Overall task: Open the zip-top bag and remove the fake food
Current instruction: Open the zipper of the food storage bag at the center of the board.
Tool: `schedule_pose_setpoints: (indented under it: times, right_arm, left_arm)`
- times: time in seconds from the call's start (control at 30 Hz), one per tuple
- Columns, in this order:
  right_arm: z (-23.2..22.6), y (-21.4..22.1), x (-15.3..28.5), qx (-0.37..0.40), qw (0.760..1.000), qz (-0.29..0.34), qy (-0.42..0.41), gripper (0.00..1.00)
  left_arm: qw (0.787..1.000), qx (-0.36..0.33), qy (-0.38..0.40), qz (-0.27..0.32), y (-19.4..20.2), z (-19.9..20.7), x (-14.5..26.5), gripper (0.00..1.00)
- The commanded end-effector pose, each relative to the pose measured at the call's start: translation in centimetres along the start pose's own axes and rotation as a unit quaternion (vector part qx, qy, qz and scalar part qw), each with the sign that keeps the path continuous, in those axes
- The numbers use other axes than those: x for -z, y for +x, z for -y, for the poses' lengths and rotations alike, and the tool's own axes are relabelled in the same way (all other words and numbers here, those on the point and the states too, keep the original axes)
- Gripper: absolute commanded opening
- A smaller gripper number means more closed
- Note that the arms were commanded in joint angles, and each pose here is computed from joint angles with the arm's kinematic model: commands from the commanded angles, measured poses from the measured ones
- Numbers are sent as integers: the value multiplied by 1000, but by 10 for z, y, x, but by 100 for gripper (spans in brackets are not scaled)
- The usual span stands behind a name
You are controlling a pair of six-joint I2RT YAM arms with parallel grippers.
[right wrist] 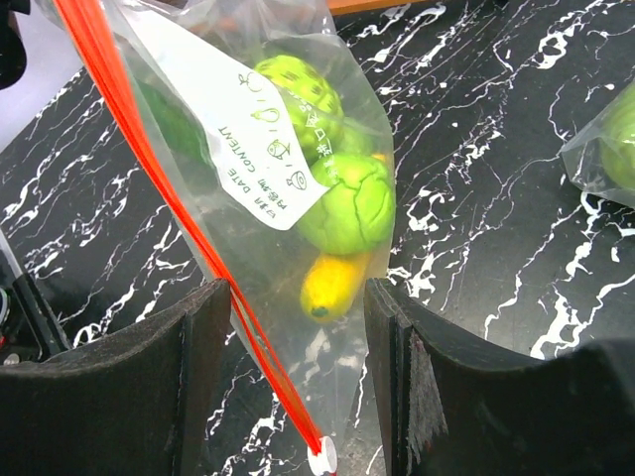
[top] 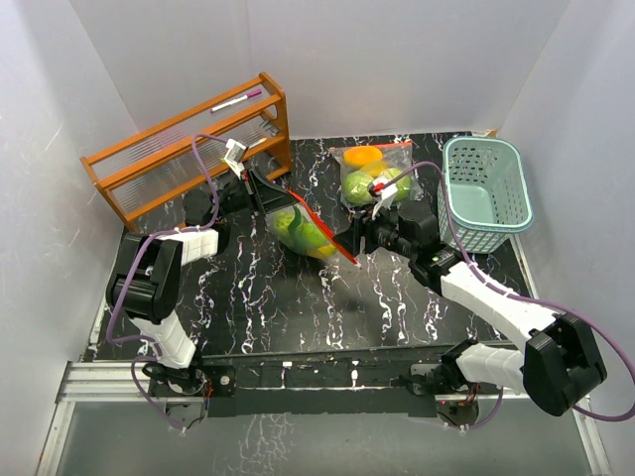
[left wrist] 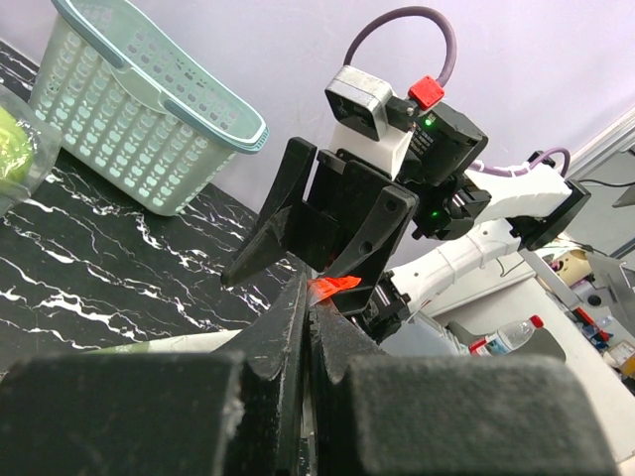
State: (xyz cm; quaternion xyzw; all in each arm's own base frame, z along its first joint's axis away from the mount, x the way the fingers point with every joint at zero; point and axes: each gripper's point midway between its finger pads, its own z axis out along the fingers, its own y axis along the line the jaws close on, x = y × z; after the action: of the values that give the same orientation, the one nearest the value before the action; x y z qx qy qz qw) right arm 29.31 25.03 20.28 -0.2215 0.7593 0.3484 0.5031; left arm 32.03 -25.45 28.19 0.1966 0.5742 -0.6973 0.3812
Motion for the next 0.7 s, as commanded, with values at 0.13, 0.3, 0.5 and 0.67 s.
schedule_pose_setpoints:
  times: [0.13,0.3,0.5,0.67]
  right_arm:
    - [4,-7,-2,13,1000,19,10,59]
    - [11,-1,-9,13,1000,7,18,58]
    - [18,4,-22,13,1000,-4,22,57]
    - [12,-5,-31,16,1000,0,11,57]
  left_arm:
    - [993,-112,47,12,-14,40,-1,0]
    - [992,-112,53,14,-15,43,-2,0]
    - [992,-111,54,12,-14,44,-1,0]
    - [992,-111,52,13,-14,42,-1,0]
